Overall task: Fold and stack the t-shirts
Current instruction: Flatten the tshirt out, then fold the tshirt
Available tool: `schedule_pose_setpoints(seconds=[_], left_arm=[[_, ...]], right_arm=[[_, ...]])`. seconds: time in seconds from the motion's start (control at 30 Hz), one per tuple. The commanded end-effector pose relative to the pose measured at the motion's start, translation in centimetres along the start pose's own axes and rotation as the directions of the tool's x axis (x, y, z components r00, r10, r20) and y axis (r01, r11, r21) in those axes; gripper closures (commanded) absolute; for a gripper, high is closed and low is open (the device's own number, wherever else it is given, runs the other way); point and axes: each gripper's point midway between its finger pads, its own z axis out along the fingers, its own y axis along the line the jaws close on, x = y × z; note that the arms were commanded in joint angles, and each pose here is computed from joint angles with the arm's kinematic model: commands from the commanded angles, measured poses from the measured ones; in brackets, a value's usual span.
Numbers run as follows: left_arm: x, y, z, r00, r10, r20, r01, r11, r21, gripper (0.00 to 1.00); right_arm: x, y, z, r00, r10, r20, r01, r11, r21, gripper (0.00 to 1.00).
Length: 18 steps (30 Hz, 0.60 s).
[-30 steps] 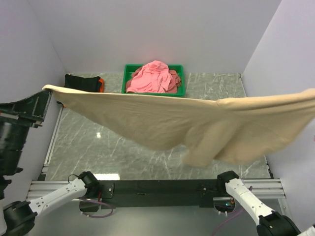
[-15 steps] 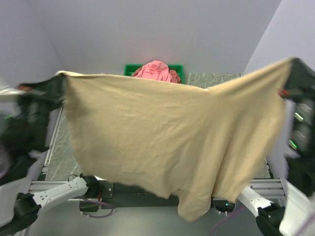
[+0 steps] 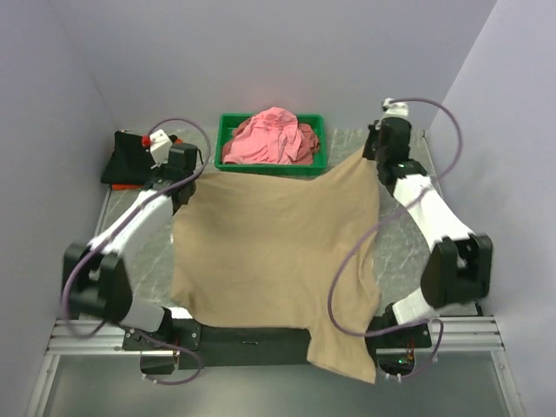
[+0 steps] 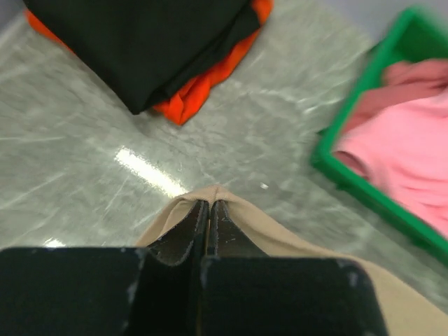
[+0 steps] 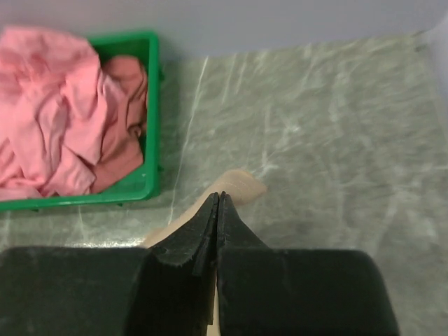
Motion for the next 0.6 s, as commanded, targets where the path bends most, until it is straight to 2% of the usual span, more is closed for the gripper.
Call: schedule_pose_setpoints(seconds=[0.0, 0.03, 0.07, 0.13, 0.27, 0.43, 0.57], left_arm=[[0.3, -3.3, 4.5, 0.998, -0.057, -0.033, 0.059, 0.995, 0.086, 1.00], [2.8, -2.4, 6.9, 0.995, -0.017, -0.101, 0.019, 0.999, 0.028, 1.00], [2.2, -3.1, 7.8, 0.994, -0.022, -0.102, 0.025, 0.999, 0.027, 1.00], [4.0, -3.2, 10.0, 0.988, -0.004, -0.152, 0.008, 1.000, 0.019, 1.00], [4.2, -4.2, 11.2, 0.989, -0.006, -0.150, 0.014, 0.999, 0.048, 1.00], [3.9, -3.7, 12.0, 0.989, 0.004, -0.145, 0.000, 1.000, 0.028, 1.00], [3.3, -3.9, 12.4, 0.991, 0.008, -0.135, -0.002, 0.999, 0.044, 1.00]], right_arm=[[-1.5, 2.3, 4.2, 0.998, 0.025, 0.060, -0.020, 0.996, -0.090, 1.00], [-0.9, 2.7, 5.2, 0.999, 0.024, 0.038, -0.020, 0.995, -0.102, 1.00], [0.8, 2.9, 6.7, 1.000, 0.010, -0.006, -0.011, 0.994, -0.107, 1.00], [0.7, 3.7, 7.9, 1.000, 0.004, -0.007, -0.005, 0.991, -0.131, 1.00], [1.8, 3.7, 9.8, 0.999, -0.016, -0.031, 0.013, 0.992, -0.123, 1.00], [2.3, 3.6, 9.8, 0.998, -0.033, -0.046, 0.027, 0.993, -0.116, 1.00], [1.2, 3.4, 9.6, 0.999, -0.045, -0.007, 0.044, 0.993, -0.111, 1.00]])
